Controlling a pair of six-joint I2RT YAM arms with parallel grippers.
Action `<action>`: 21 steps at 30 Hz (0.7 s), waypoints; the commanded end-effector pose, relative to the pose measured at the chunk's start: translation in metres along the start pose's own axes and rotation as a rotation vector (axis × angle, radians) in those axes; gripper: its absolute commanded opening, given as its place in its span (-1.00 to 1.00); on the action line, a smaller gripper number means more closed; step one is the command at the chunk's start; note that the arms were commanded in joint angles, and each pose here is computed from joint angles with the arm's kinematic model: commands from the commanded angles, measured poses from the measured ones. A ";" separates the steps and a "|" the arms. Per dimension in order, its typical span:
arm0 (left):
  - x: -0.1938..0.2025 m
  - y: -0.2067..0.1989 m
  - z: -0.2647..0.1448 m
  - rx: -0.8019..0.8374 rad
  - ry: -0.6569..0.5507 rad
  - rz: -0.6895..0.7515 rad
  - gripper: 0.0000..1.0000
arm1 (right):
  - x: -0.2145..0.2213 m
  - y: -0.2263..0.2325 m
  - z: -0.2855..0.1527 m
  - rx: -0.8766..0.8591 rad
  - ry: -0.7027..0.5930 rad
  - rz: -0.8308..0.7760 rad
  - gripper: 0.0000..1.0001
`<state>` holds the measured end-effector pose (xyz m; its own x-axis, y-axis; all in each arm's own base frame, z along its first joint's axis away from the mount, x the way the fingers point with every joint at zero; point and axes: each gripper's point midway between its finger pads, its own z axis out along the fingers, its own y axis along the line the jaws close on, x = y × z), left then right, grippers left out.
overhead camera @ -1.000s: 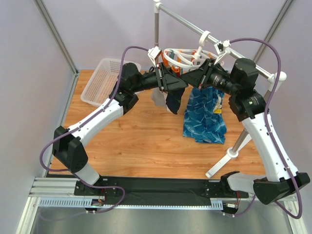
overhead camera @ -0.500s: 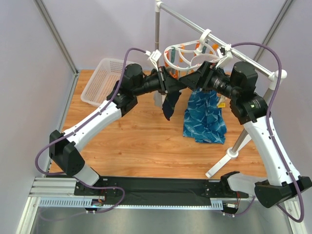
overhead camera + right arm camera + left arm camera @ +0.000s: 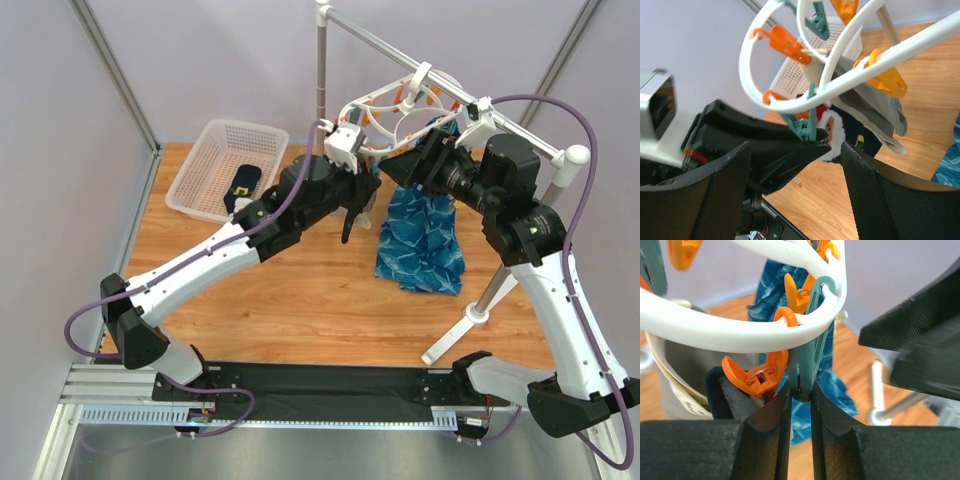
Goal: Clip the socks to the hanger
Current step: Open the clamp at the hanger.
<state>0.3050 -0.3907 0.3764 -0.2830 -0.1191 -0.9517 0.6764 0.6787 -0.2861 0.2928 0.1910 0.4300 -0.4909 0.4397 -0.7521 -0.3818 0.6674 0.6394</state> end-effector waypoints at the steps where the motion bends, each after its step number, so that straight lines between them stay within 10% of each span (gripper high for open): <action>1: -0.010 0.010 -0.012 -0.187 -0.023 0.235 -1.00 | -0.013 0.000 -0.005 0.069 -0.030 -0.047 0.47; 13: -0.014 0.001 -0.005 -0.304 -0.052 0.368 -1.00 | -0.005 0.006 0.007 0.050 -0.002 -0.197 -0.06; 21: 0.004 -0.023 -0.015 -0.114 -0.030 0.331 -1.00 | -0.012 0.009 0.011 0.036 -0.060 -0.175 0.20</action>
<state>0.2972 -0.3982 0.3754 -0.0521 0.1163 -0.9918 0.5830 0.8099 0.0644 0.2994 0.1989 0.4242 -0.4402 0.2982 -0.8469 -0.4164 0.7679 0.4868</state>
